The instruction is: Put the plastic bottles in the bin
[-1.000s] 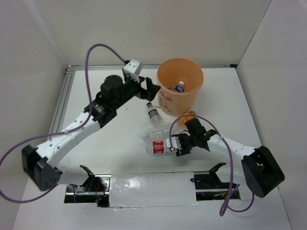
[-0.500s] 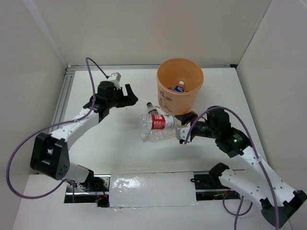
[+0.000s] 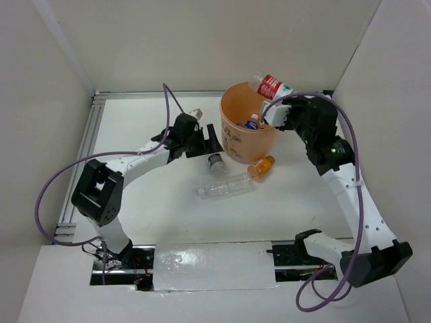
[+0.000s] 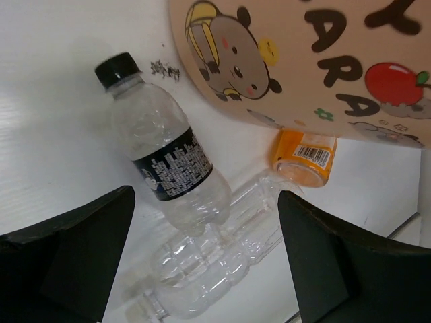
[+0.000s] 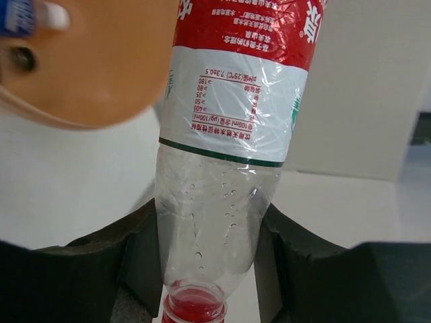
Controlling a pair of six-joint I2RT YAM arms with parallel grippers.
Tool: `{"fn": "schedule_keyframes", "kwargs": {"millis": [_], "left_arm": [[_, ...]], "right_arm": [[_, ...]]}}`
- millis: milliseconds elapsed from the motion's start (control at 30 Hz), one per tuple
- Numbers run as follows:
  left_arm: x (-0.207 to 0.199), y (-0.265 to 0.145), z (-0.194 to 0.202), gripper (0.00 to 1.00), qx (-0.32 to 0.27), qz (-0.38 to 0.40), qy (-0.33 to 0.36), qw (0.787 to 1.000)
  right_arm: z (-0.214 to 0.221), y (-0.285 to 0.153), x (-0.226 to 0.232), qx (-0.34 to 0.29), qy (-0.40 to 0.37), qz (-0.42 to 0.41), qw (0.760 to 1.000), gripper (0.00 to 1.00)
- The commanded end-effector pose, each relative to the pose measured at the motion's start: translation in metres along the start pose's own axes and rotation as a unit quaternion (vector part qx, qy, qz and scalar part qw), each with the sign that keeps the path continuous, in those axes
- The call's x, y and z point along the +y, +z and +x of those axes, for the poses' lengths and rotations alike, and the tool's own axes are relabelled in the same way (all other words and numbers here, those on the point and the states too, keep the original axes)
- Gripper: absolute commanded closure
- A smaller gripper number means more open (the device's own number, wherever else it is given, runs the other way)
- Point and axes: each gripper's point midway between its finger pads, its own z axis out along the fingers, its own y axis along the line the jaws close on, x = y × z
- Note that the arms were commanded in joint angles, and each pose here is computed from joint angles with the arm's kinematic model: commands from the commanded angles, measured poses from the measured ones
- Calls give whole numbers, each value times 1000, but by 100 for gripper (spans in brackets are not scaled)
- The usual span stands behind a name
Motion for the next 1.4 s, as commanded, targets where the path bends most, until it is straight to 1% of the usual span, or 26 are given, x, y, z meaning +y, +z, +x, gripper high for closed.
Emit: {"fn": "schedule_keyframes", "kwargs": {"millis": [0, 33, 100, 200, 333, 367, 400, 567, 700, 733, 767, 800, 833, 867, 900, 933, 967, 1000, 1033, 1067, 1100, 1133, 1167, 1200, 1267, 1367], "left_arm": [[-2, 12, 6, 0, 5, -35, -20, 999], [-6, 12, 12, 0, 9, -38, -22, 999], [-5, 17, 20, 0, 16, -39, -30, 999], [1, 25, 25, 0, 23, -45, -37, 998], [8, 36, 40, 0, 38, -56, -40, 997], [8, 36, 40, 0, 38, -56, -40, 997], [12, 40, 44, 0, 41, -58, -40, 997], [13, 49, 53, 0, 52, -57, -43, 996], [14, 55, 61, 0, 60, -58, -40, 996], [14, 55, 61, 0, 60, -58, -40, 996], [16, 57, 64, 9, 63, -61, -40, 995], [14, 57, 63, 14, 63, -55, -40, 996], [17, 60, 67, 28, 64, -56, -40, 996], [17, 60, 67, 36, 64, -56, -40, 996], [19, 61, 68, 43, 63, -55, -40, 996], [19, 61, 71, 50, 66, -51, -41, 996], [19, 59, 65, 59, 60, -51, -43, 996], [18, 55, 64, 71, 57, -48, -43, 996], [16, 52, 59, 76, 48, -48, -42, 997], [19, 47, 53, 79, 39, -51, -39, 997], [19, 42, 50, 80, 31, -53, -31, 998], [18, 35, 37, 80, 7, -58, -20, 998], [11, 18, 26, 80, -16, -51, -2, 999], [7, 8, 18, 80, -29, -46, 10, 998], [-11, -20, -11, 83, -80, -27, 45, 995], [-38, -49, -45, 84, -130, -1, 89, 988]], "right_arm": [[16, -16, -61, 55, -78, 61, 994, 54], [20, -20, -68, 62, -94, 66, 991, 45], [23, -11, -70, 61, -150, 49, 986, 36], [12, 3, -64, 27, -199, 16, 980, 34], [10, 23, -45, 19, -254, -43, 966, 37], [7, 26, -41, 13, -268, -54, 962, 35], [8, 33, -36, 12, -283, -68, 956, 30], [-3, 40, -30, -18, -307, -89, 947, 12], [-16, 38, -43, -33, -289, -57, 955, 9], [-18, 35, -47, -36, -259, -43, 964, 8], [-22, 30, -54, -42, -237, -27, 970, 8], [-30, 23, -62, -60, -183, -8, 981, 8], [-38, 17, -72, -75, -149, 5, 986, 8], [-53, 8, -77, -115, -111, 12, 987, 8], [-57, -2, -67, -135, -45, -15, 990, 10], [-57, -12, -67, -153, -11, -23, 988, 11], [-75, -22, -56, -214, 16, -50, 975, 13], [-79, -32, -38, -239, 40, -83, 967, 15], [-83, -48, -14, -265, 58, -111, 956, 18], [-86, -58, 2, -287, 70, -132, 946, 20], [-104, -75, 23, -346, 71, -164, 921, 21], [-110, -94, 39, -367, 82, -181, 909, 23], [-108, -94, 73, -375, 111, -222, 893, 27], [-117, -104, 91, -404, 126, -251, 871, 28], [-114, -110, 148, -411, 140, -317, 843, 31], [-109, -100, 194, -390, 164, -356, 833, 31]]}}
